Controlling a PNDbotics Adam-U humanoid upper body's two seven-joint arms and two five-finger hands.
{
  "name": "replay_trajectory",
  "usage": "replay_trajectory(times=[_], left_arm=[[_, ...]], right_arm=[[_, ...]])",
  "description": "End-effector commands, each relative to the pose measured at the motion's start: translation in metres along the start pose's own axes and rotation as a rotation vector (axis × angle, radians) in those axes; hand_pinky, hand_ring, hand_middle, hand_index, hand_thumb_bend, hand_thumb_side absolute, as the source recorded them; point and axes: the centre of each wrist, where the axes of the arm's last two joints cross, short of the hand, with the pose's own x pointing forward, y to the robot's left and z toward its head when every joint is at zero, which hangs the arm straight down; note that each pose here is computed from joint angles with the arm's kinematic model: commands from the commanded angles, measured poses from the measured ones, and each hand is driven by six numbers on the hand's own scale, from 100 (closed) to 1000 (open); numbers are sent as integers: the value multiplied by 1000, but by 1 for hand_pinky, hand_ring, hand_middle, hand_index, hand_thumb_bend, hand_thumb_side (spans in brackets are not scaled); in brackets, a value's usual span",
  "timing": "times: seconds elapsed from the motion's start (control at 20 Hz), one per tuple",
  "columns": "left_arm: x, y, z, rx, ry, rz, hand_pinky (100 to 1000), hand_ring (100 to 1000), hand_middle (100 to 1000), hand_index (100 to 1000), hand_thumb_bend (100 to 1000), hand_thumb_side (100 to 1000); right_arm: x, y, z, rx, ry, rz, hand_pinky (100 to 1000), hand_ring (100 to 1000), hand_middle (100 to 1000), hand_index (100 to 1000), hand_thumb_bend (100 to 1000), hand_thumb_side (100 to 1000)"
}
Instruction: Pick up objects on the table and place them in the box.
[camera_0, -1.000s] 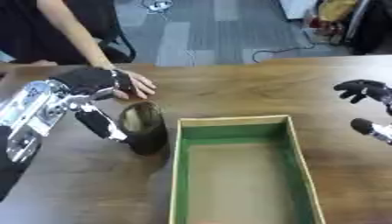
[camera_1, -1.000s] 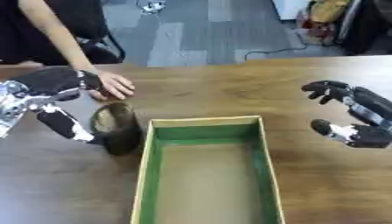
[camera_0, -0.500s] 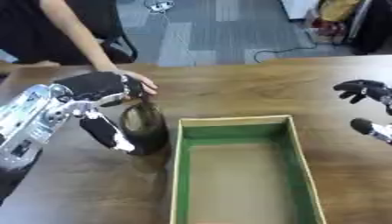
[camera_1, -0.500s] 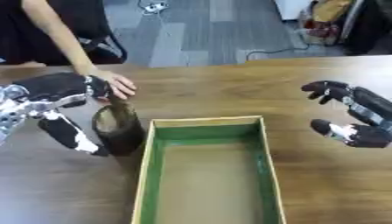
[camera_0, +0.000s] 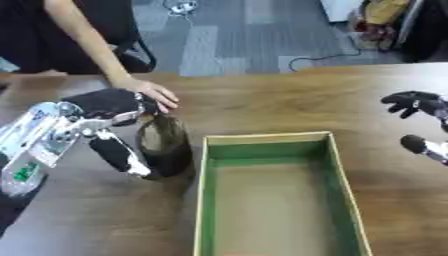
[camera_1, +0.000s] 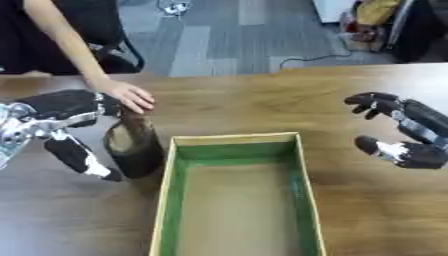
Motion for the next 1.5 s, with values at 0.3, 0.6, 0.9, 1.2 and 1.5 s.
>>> replay_trajectory(times=[0.3, 0.6, 0.9, 1.2, 1.5], left_arm=[[-8, 2, 4, 8, 18, -5, 100, 100, 687, 771, 691, 529], [-3, -7, -3, -10, -15, 32, 100, 100, 651, 750, 697, 514], [-2, -20, -8, -46, -32, 66, 100, 100, 626, 731, 700, 498], [-2, -30, -12, -57, -35, 81, 100, 100, 592, 701, 699, 470], [-9, -41, -16, -51, 19, 87, 100, 100, 489, 622, 593, 401]], right_arm=[[0, -12, 2, -15, 1, 24, 715, 806, 883, 972, 474, 982], [0, -12, 2, -16, 0, 24, 714, 806, 883, 973, 470, 983], [0, -12, 1, -15, -2, 23, 714, 806, 883, 973, 467, 984], [1, -12, 0, -15, -5, 23, 714, 806, 883, 973, 462, 985], [1, -12, 0, -16, -5, 23, 714, 806, 882, 973, 456, 987]])
